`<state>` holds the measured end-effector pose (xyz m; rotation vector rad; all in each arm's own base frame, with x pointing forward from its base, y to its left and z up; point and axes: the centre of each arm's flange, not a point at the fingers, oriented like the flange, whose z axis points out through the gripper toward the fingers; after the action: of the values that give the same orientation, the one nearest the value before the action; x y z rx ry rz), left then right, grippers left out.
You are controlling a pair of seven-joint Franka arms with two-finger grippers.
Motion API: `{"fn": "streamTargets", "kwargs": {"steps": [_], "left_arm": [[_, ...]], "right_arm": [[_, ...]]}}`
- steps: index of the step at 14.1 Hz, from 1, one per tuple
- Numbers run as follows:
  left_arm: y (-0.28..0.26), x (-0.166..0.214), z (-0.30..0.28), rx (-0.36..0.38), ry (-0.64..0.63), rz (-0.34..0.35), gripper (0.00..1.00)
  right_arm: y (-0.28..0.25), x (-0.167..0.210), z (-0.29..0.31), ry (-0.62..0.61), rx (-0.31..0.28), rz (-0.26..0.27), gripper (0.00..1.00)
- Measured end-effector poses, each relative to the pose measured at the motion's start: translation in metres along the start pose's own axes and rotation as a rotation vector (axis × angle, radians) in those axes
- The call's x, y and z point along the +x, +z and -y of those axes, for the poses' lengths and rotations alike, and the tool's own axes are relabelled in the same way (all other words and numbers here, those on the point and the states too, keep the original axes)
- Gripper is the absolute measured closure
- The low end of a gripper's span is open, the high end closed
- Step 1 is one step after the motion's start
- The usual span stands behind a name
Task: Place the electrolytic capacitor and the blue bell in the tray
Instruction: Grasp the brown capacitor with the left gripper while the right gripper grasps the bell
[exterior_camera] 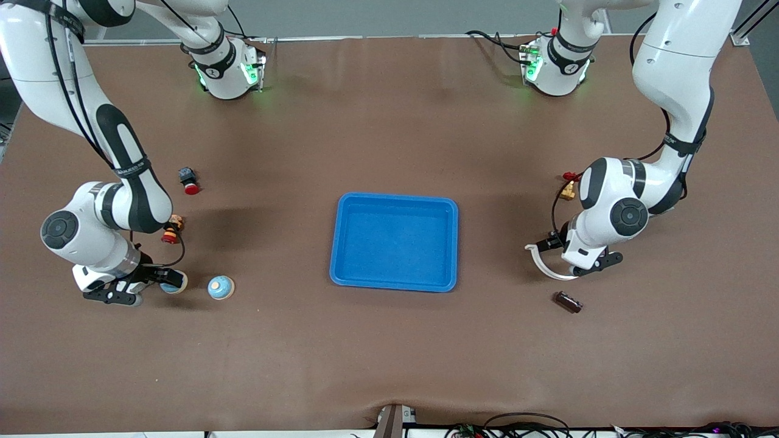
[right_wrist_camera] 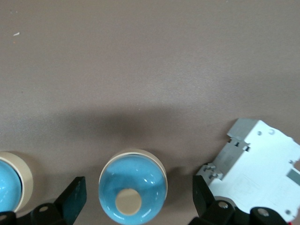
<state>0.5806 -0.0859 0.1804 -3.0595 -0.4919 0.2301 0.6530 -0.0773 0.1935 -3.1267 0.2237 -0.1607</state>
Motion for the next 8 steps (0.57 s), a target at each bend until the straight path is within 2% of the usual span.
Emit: {"fn": "streamTargets", "kwargs": {"steps": [2,3,4,6,8], "left_arm": [[0.0029,-0.0003,-0.0001,0.001,0.000,0.004,0.00],[0.0035,-0.0004,-0.0002,0.001,0.000,0.005,0.06],[0.0036,-0.0005,-0.0004,0.001,-0.003,0.005,0.06],[0.0033,-0.0008,-0.0017,0.001,-0.023,0.004,0.23],[0.0015,-0.0006,-0.0045,-0.002,-0.046,-0.001,0.46]], "right_arm": [[0.0026,0.0014,0.0013,0.001,0.003,0.000,0.00],[0.0033,0.0020,0.0014,0.002,0.004,-0.002,0.00],[0.0041,0.0025,0.0014,0.002,0.004,-0.006,0.00],[0.0062,0.0024,0.0014,0.002,0.005,-0.008,0.00],[0.0075,0.0021,0.0015,0.002,0.005,-0.007,0.00]]}}
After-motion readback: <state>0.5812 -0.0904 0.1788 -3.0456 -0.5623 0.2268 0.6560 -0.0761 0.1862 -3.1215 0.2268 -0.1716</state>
